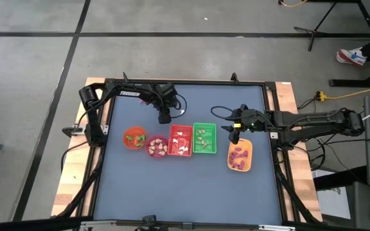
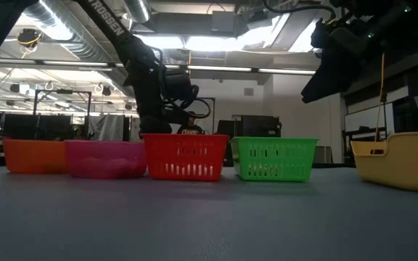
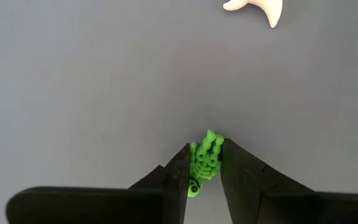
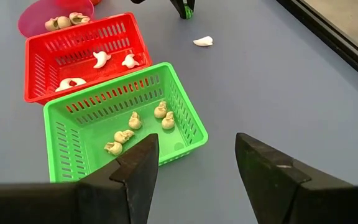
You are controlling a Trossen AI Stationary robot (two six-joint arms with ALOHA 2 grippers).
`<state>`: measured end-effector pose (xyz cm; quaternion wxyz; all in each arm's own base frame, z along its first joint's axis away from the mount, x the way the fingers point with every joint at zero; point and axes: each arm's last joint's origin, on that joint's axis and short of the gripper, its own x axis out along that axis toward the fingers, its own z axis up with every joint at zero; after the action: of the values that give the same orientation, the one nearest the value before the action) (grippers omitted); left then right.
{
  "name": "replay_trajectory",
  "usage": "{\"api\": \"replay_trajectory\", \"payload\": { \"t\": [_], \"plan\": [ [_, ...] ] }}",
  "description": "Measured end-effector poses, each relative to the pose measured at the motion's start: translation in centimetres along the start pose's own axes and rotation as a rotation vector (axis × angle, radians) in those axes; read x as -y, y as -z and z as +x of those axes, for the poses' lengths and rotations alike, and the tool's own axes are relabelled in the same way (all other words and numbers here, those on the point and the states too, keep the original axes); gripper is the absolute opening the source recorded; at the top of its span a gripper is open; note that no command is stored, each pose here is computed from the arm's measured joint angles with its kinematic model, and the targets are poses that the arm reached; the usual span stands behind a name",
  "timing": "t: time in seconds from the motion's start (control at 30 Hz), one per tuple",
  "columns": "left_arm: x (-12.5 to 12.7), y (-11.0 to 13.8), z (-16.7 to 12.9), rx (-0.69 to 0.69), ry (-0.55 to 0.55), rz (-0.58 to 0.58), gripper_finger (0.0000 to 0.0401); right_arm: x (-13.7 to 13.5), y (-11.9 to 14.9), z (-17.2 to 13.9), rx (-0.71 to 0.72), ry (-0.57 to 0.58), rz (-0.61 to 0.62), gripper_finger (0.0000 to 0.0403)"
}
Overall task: Sort Halloween decoration
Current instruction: Put the green skeleton toy into the orange bowl
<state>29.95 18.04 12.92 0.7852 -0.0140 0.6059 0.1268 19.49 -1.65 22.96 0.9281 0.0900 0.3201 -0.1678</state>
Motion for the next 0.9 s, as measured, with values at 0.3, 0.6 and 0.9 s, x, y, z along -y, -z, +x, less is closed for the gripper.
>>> {"api": "replay_trajectory", "payload": {
  "t": [0.3,0.6,0.9],
  "plan": [
    [0.00,0.00,0.00,-0.001,-0.002,-0.001,0.0069,0.00,0.00,0.00,0.000,0.000,0.000,0.0211],
    [-0.01,0.04,0.02,-0.002,-0.002,-0.001,0.0068,0.00,0.00,0.00,0.000,0.000,0.000,0.0211],
    [-0.03,0.05,0.01,-0.002,-0.002,-0.002,0.0028,0.00,0.00,0.00,0.000,0.000,0.000,0.0211]
  ]
}}
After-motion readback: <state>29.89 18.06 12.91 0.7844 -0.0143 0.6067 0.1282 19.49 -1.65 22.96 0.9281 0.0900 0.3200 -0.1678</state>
